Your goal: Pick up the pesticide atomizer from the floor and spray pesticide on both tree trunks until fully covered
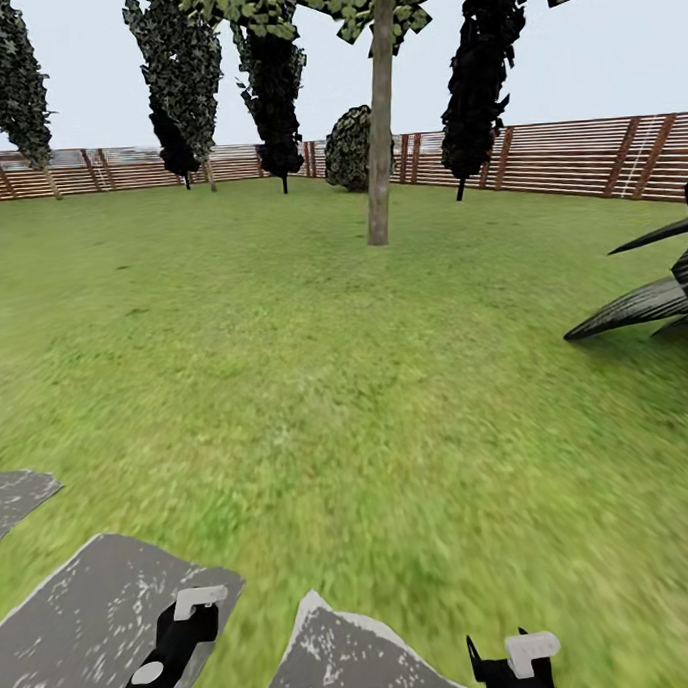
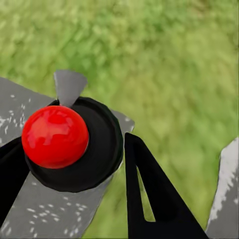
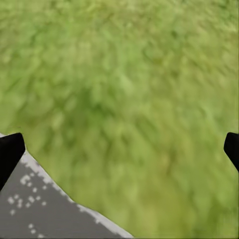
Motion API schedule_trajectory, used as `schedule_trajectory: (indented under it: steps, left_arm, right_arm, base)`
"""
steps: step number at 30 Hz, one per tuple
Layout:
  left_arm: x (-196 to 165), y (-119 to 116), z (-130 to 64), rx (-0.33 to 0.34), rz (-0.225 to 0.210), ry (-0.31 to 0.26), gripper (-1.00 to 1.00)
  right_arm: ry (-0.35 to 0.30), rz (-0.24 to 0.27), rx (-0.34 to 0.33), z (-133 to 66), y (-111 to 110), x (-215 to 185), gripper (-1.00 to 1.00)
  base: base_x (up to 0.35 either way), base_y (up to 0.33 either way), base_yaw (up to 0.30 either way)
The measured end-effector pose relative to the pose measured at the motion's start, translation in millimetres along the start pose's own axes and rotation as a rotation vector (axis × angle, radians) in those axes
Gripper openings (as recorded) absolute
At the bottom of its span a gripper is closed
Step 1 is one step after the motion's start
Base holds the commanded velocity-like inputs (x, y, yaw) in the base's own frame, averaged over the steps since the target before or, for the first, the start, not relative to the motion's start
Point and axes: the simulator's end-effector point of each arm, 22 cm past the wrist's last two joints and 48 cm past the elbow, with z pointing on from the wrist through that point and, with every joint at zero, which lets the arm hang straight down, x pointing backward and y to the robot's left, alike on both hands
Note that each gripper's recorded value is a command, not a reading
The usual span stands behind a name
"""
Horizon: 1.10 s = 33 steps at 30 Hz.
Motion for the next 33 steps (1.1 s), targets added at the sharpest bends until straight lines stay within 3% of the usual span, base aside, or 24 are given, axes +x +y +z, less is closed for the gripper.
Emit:
schedule_trajectory:
  steps: [33]
  left_arm:
    - [2.6, -0.1, 0.5, 0.0, 0.001, 0.005, -1.0]
  right_arm:
    - [0.005, 0.0, -0.001, 0.0, 0.6, 2.2, 1.0]
  base:
    - [0.335, 0.034, -0.011]
